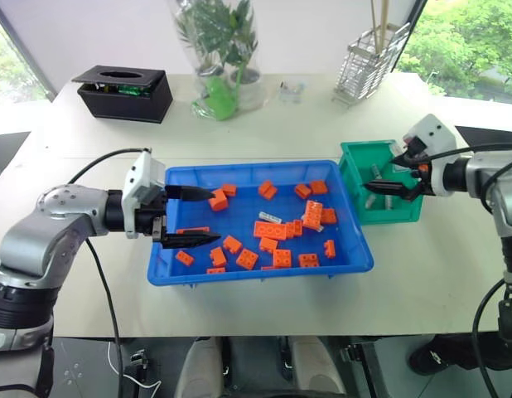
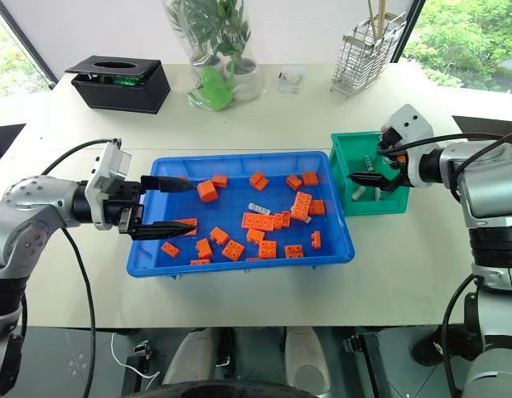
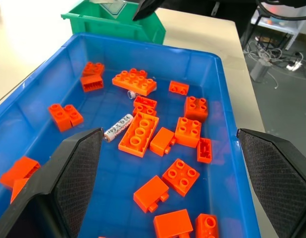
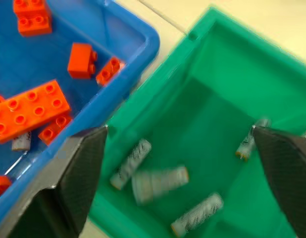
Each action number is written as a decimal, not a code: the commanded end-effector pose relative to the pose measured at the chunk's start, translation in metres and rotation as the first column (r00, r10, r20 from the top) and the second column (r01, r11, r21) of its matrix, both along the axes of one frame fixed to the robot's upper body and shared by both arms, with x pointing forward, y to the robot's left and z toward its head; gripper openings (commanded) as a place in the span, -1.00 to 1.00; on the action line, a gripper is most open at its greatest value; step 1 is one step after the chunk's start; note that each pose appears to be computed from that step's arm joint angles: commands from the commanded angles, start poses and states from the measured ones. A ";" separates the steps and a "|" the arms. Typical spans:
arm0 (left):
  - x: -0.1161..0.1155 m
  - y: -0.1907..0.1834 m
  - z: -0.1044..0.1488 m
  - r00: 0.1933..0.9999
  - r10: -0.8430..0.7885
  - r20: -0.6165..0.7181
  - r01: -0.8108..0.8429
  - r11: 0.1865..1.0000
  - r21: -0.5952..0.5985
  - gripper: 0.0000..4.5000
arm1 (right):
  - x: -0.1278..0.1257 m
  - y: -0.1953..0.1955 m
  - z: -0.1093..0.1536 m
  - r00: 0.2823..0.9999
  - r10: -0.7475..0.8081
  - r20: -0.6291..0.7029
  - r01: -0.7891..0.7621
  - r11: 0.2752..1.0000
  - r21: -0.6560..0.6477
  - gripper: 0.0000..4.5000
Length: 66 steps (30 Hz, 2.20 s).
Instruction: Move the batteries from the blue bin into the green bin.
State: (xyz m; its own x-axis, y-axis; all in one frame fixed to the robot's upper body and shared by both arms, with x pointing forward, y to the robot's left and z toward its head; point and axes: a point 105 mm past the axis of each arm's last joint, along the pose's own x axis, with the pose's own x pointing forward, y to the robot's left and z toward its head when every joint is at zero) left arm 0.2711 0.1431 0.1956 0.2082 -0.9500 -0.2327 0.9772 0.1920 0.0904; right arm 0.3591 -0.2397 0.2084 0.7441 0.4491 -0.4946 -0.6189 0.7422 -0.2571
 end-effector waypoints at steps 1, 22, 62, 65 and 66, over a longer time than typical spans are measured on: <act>-0.002 0.000 0.011 0.999 -0.017 0.045 0.017 1.000 -0.001 1.00 | -0.004 0.042 0.036 0.978 0.174 0.116 -0.180 0.983 0.039 0.99; -0.006 0.004 0.014 0.998 0.030 0.061 -0.031 0.999 0.009 1.00 | 0.005 0.172 -0.067 0.902 0.430 -0.038 -0.431 0.899 -0.076 0.99; 0.003 -0.017 0.013 0.997 -0.037 0.061 0.039 0.999 -0.032 1.00 | -0.006 -0.019 0.012 0.992 -0.115 0.049 0.115 0.993 0.010 -0.74; 0.003 -0.020 0.013 0.997 -0.051 0.061 0.053 0.998 -0.035 1.00 | -0.004 -0.019 0.011 0.990 -0.114 0.079 0.116 0.993 -0.019 -0.05; 0.004 -0.021 0.013 0.997 -0.055 0.061 0.058 0.998 -0.035 1.00 | -0.004 -0.011 0.018 0.991 -0.076 0.106 0.077 0.997 -0.007 0.14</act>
State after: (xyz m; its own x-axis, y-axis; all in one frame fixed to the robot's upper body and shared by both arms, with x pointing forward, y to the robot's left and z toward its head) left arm 0.2755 0.1232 0.2036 0.1755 -0.9661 -0.1894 0.9811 0.1558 0.1146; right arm 0.3544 -0.2577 0.1996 0.7910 0.3556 -0.4978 -0.5281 0.8077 -0.2622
